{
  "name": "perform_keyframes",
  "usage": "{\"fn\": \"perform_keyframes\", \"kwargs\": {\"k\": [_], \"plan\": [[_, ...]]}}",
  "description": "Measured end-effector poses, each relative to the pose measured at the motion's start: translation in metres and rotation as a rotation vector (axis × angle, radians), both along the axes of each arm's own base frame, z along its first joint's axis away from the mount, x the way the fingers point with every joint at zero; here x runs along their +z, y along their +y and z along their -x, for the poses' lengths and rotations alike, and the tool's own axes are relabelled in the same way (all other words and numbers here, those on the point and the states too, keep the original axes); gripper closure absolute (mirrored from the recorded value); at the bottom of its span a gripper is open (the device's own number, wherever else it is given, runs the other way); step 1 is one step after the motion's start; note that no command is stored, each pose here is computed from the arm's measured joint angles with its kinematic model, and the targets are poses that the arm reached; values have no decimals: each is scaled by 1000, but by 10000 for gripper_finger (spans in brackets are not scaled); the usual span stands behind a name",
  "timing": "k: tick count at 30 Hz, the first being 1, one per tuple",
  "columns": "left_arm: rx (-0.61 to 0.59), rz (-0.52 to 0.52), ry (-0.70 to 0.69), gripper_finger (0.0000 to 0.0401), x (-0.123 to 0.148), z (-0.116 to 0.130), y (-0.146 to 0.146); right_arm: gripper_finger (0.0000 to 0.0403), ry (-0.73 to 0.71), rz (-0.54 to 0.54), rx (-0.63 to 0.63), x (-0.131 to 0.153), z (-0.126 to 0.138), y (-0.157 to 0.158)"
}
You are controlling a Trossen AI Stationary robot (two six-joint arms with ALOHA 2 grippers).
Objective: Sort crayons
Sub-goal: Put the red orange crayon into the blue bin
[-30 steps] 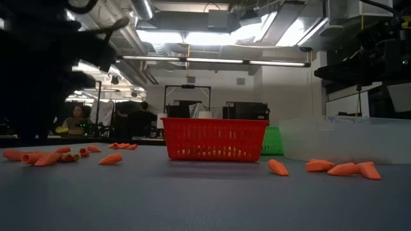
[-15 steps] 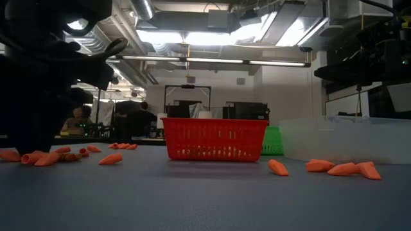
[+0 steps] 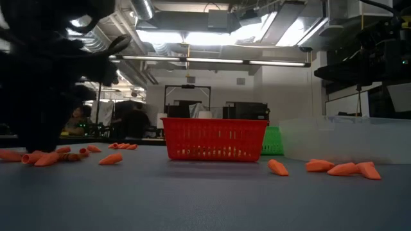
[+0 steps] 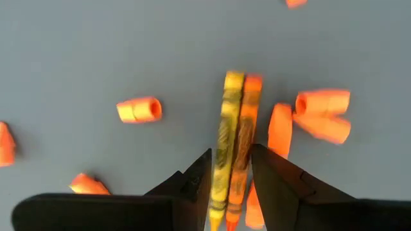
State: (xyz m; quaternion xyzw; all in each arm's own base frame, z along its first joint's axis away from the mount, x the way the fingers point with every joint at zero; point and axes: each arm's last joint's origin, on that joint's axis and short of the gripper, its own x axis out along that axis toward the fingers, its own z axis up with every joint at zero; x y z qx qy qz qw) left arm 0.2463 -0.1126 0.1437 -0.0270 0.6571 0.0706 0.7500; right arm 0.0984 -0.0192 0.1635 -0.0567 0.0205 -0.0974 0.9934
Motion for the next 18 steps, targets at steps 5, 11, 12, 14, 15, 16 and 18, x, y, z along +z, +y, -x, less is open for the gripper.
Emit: {"fn": "perform_keyframes", "kwargs": {"k": [5, 11, 12, 14, 15, 16, 18], "plan": [[16, 6, -29, 306, 9, -9, 1, 290, 0, 0, 0, 0, 0, 0], [18, 27, -31, 306, 12, -10, -1, 290, 0, 0, 0, 0, 0, 0], [21, 31, -28, 306, 12, -10, -2, 290, 0, 0, 0, 0, 0, 0], [20, 30, -20, 306, 12, -8, -4, 290, 0, 0, 0, 0, 0, 0], [15, 27, -13, 306, 12, -7, -5, 290, 0, 0, 0, 0, 0, 0], [10, 25, -8, 306, 12, -6, -6, 290, 0, 0, 0, 0, 0, 0], [5, 23, -1, 306, 12, -4, -8, 290, 0, 0, 0, 0, 0, 0]]}}
